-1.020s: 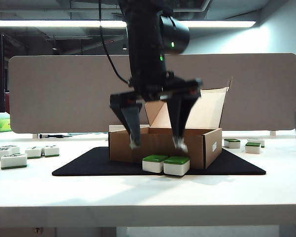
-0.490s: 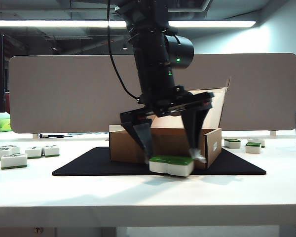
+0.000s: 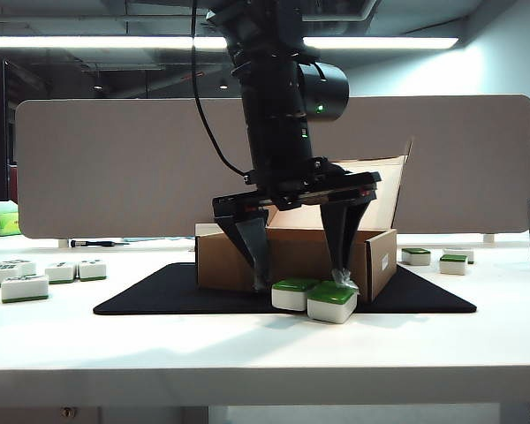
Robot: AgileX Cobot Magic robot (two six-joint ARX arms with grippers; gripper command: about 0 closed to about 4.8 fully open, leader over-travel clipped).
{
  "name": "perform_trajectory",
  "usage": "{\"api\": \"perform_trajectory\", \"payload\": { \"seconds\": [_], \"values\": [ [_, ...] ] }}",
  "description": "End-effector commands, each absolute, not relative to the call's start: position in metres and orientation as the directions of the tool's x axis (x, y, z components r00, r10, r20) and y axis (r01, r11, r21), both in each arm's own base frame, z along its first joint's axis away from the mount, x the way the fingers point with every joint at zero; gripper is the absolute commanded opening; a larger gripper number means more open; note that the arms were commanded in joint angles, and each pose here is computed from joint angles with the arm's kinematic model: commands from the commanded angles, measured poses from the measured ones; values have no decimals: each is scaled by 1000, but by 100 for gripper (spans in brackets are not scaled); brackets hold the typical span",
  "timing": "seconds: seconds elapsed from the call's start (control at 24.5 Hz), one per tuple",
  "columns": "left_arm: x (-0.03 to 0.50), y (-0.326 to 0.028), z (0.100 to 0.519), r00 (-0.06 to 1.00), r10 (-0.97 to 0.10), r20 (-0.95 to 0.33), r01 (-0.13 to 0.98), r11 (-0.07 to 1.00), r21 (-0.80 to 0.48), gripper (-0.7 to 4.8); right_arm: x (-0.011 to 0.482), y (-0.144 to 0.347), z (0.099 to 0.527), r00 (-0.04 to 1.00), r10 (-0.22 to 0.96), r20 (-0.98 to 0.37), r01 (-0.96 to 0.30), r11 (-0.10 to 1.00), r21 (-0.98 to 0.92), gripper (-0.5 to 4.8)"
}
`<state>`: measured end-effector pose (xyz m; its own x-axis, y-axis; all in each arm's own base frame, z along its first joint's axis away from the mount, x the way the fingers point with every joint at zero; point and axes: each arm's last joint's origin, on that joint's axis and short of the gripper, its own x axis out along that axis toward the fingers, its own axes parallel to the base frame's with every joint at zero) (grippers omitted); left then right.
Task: Pick up four mahjong tiles and put them into the paper box.
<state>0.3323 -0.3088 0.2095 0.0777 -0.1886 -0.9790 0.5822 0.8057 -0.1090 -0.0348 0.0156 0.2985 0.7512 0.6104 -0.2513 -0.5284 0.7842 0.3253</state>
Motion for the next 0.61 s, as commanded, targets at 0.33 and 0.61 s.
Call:
{"api": "perform_trajectory", "payload": {
  "seconds": [0.33, 0.61],
  "values": [
    [325, -319, 206, 67, -195, -979, 601, 791, -117, 476, -37, 15, 299, 758, 610, -232, -537, 785, 309, -1],
    [322, -325, 202, 70, -198, -978, 613, 782, -114, 475, -37, 15, 299, 758, 610, -232, -537, 785, 309, -1]
  ]
}}
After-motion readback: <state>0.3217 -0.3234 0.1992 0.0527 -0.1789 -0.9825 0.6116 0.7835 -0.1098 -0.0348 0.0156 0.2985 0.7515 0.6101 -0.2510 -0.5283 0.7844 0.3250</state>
